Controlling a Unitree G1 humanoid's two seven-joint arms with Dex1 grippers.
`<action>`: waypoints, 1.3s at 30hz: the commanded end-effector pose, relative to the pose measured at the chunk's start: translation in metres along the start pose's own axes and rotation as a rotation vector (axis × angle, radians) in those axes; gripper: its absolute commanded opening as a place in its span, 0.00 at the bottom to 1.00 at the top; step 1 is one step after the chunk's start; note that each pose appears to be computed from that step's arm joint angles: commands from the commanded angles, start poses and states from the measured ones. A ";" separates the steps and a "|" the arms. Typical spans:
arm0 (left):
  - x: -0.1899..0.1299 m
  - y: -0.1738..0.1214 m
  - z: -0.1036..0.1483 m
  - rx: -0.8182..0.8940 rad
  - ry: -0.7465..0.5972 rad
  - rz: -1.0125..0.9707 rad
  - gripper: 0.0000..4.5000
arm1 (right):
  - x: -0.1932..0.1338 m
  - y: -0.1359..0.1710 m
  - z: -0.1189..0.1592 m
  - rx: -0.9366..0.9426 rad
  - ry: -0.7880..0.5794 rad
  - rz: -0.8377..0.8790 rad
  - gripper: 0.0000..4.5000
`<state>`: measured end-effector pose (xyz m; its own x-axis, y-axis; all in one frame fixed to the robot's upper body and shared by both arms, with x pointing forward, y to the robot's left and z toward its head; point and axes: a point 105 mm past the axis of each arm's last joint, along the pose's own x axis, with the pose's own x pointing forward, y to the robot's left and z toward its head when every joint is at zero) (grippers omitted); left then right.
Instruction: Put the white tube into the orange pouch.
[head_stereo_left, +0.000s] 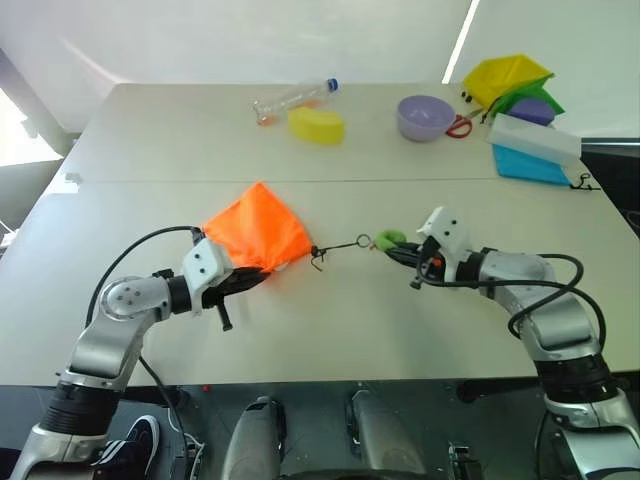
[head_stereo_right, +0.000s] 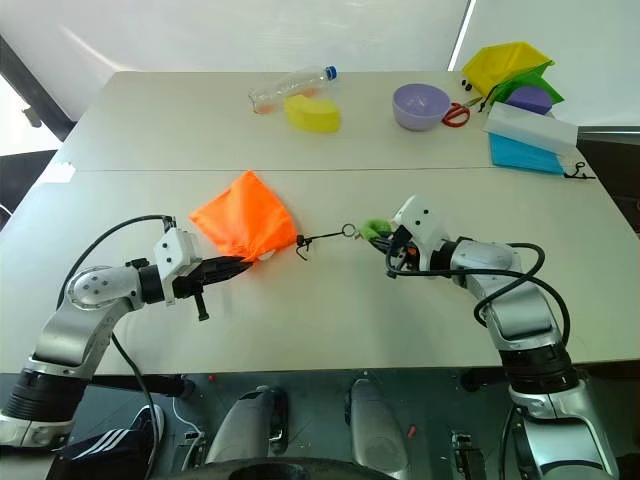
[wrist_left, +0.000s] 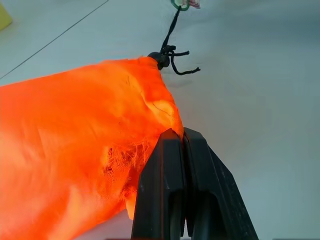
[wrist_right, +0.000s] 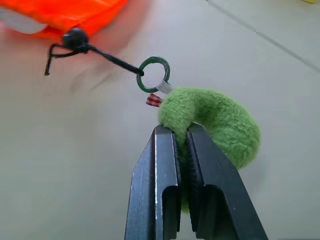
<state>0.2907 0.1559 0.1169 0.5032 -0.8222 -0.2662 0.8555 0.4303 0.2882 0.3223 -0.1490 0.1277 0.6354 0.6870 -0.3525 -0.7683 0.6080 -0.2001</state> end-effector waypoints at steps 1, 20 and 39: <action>-0.003 0.002 0.012 0.008 -0.046 -0.032 0.00 | -0.004 0.002 0.017 -0.033 -0.054 -0.004 0.00; 0.011 0.043 0.073 -0.080 -0.227 -0.078 0.74 | 0.012 -0.007 0.014 -0.073 -0.066 -0.081 0.00; 0.116 0.040 0.039 -0.013 -0.007 -0.439 0.74 | 0.023 -0.007 0.016 -0.096 -0.091 -0.105 0.00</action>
<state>0.3767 0.0628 0.1305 0.1003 -0.9352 -0.3397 0.9904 0.0612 0.1239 0.3433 -0.1336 0.1233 0.7047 0.6487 -0.2873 -0.7095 0.6443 -0.2856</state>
